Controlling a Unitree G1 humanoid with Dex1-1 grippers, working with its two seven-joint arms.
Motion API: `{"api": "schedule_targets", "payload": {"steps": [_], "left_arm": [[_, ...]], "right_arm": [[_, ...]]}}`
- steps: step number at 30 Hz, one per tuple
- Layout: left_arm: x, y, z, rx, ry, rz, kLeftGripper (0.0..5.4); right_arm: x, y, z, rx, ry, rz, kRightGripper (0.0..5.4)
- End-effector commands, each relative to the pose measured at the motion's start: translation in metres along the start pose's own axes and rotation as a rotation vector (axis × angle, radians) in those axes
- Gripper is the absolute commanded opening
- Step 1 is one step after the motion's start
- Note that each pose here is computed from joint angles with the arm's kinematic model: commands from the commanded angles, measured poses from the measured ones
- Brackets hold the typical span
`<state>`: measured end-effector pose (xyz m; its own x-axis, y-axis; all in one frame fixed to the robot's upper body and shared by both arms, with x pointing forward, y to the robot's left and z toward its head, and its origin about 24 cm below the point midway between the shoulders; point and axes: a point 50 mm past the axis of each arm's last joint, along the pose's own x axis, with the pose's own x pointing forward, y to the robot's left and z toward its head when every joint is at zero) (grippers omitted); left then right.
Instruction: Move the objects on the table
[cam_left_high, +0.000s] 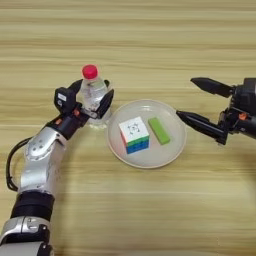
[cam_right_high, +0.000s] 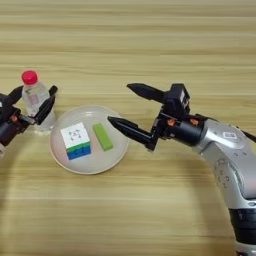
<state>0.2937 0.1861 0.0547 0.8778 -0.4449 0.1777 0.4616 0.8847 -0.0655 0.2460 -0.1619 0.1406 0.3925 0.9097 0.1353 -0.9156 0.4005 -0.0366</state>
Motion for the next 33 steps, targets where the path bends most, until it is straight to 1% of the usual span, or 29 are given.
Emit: {"api": "schedule_targets", "payload": {"steps": [1, 4, 11, 20, 24, 27, 33], "left_arm": [[0.002, 0.002, 0.011, -0.019, -0.065, 0.007, 5.38], [0.002, 0.003, 0.014, -0.031, -0.084, 0.010, 5.38], [0.001, 0.007, 0.025, -0.021, -0.129, 0.025, 5.38], [0.000, 0.002, 0.051, -0.003, -0.221, -0.016, 5.38], [-0.002, 0.000, 0.060, -0.008, -0.251, -0.024, 5.38], [-0.003, 0.001, 0.069, -0.011, -0.281, -0.026, 5.38], [-0.004, 0.002, 0.076, 0.004, -0.296, -0.008, 5.38]], "right_arm": [[0.002, 0.000, 0.005, -0.021, -0.013, 0.013, 5.40], [0.002, 0.000, 0.004, -0.021, -0.014, 0.013, 5.40], [0.002, 0.000, 0.004, -0.021, -0.015, 0.012, 5.40], [0.002, 0.000, 0.004, -0.020, -0.016, 0.011, 5.40], [0.002, 0.000, 0.004, -0.019, -0.018, 0.011, 5.40], [0.002, 0.001, 0.003, -0.019, -0.019, 0.010, 5.40], [0.003, 0.001, 0.004, -0.019, -0.023, 0.007, 5.40]]}}
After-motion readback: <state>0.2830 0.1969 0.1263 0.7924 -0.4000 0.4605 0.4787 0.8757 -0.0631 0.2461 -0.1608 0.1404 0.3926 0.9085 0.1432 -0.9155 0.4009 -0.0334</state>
